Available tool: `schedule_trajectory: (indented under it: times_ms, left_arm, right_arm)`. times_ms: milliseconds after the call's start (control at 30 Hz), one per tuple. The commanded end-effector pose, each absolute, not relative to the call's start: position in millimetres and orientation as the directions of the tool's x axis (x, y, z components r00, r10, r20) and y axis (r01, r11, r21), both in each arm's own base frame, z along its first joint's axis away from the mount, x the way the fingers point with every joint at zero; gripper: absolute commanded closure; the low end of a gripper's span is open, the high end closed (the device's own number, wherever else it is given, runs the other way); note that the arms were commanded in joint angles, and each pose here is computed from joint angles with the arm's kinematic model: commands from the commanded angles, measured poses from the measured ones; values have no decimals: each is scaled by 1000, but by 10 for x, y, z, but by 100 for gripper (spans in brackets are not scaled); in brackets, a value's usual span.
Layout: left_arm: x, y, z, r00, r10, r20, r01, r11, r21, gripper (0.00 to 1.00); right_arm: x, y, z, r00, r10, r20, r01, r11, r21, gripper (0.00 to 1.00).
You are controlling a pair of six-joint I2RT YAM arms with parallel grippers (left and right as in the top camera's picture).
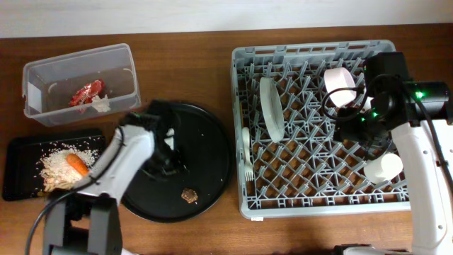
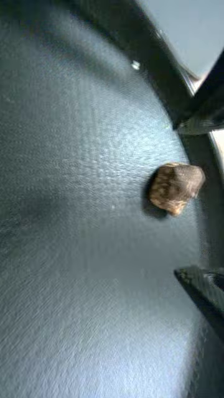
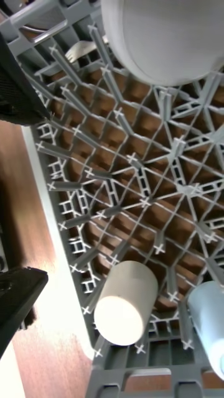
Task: Sort waste into correct bins and load items into the dishwasher rack
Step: 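Lower the left gripper over the rice tray and release the carrot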
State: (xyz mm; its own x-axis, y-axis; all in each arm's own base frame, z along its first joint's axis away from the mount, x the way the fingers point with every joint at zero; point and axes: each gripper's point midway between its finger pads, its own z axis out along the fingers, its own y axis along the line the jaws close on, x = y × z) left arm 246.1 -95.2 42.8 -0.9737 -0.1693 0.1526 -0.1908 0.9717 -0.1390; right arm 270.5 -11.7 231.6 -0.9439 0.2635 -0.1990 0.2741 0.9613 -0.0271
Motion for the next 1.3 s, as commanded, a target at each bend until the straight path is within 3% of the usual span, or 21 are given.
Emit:
schedule_trajectory:
  times_ms: [0,133,167,267,300,333,600,800,1033,1167,1267]
  left_arm:
    - [2042,-1111,129,-948,-201,246,-235,965,-117,29]
    - [1917,-1194,-27,-957,-157,243,-193,972,-133,30]
    - [1930,-1200,-39,-959,-155,236,-191,972,-138,39]
    - [1972,-1207,-33,-963,-155,222,-189,972,-143,87]
    - [1998,-1208,-21,-965,-150,216,-184,972,-147,97]
    - [2041,-1201,5,-966,-154,208,-187,971,-150,99]
    - [2737,-464,774,-948,-318,1,-317,948,-38,100]
    - [3006,422,1292,-822,-536,-191,-543,840,-19,99]
    - [2866,1397,1254,-623,-735,-268,-764,645,7,99]
    - [2857,1678,1140,-550,-778,-305,-814,581,-15,91]
    - [2856,1715,947,-545,-786,-292,-820,572,-10,90]
  right_arm:
    - [2696,-137,2300,-946,259,-194,271,962,-36,24]
    - [2702,-137,2301,-946,260,-196,271,962,-36,24]
    - [2701,-136,2301,-946,260,-196,271,962,-35,23]
    - [2699,-136,2301,-946,260,-195,271,962,-36,24]
    - [2699,-136,2301,-946,260,-195,271,962,-36,24]
    - [2699,-136,2301,-946,260,-195,271,962,-36,24]
    - [2694,-137,2300,-946,260,-193,271,962,-37,24]
    - [2695,-137,2300,-946,259,-193,271,962,-36,24]
    - [2702,-137,2301,-946,260,-196,271,962,-36,23]
    - [2703,-136,2301,-946,260,-196,271,962,-35,23]
    - [2703,-135,2301,-946,259,-196,271,962,-35,23]
